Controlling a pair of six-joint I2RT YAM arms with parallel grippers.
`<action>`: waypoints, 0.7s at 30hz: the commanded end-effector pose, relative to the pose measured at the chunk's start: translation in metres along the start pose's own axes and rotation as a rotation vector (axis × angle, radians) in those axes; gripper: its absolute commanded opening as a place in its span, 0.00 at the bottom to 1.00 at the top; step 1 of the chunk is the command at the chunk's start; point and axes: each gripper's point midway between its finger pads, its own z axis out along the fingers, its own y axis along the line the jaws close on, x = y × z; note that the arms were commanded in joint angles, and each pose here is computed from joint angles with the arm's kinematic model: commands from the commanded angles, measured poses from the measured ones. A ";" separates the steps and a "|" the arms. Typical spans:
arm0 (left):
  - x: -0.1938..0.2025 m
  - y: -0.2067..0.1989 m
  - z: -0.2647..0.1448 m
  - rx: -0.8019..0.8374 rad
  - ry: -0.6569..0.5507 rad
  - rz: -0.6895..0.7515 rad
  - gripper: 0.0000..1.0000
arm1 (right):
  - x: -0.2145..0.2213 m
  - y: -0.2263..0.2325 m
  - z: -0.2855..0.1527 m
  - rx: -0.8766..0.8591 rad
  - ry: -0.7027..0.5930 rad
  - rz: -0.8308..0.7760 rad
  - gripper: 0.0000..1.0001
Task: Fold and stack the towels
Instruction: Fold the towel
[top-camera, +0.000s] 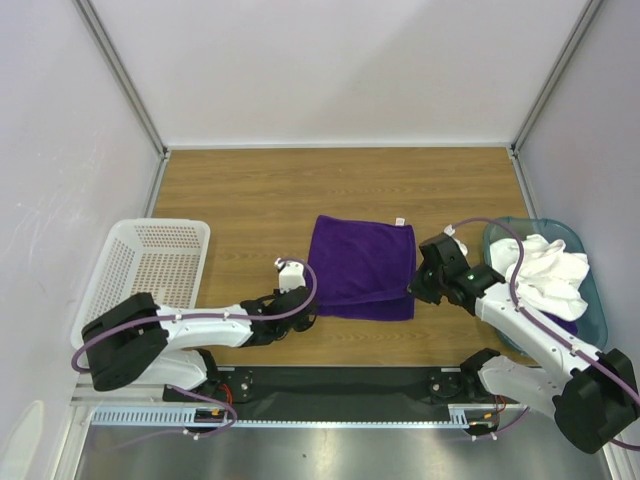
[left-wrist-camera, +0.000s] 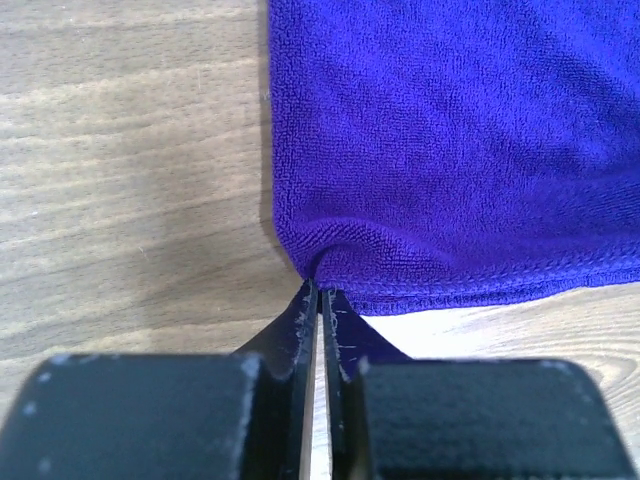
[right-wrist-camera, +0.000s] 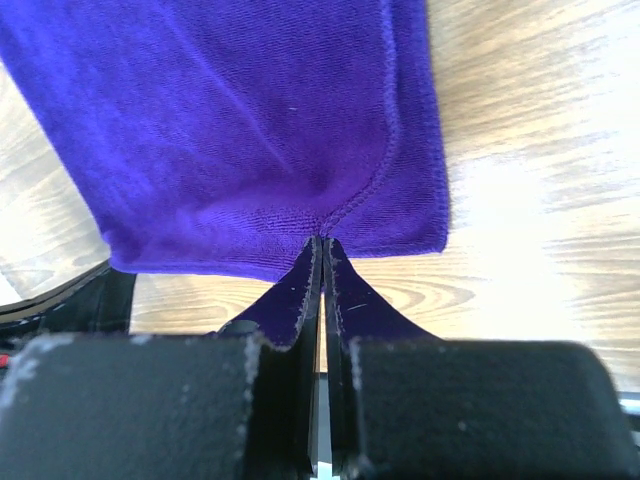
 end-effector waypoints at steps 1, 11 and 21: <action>0.020 0.029 -0.003 -0.108 0.066 0.047 0.06 | -0.010 0.000 -0.008 0.015 -0.043 -0.019 0.00; 0.017 0.049 -0.017 -0.129 0.049 0.148 0.00 | -0.004 -0.004 -0.020 0.012 -0.029 -0.032 0.00; 0.006 0.049 -0.021 -0.149 0.024 0.170 0.00 | 0.022 -0.023 -0.013 0.056 0.033 -0.052 0.00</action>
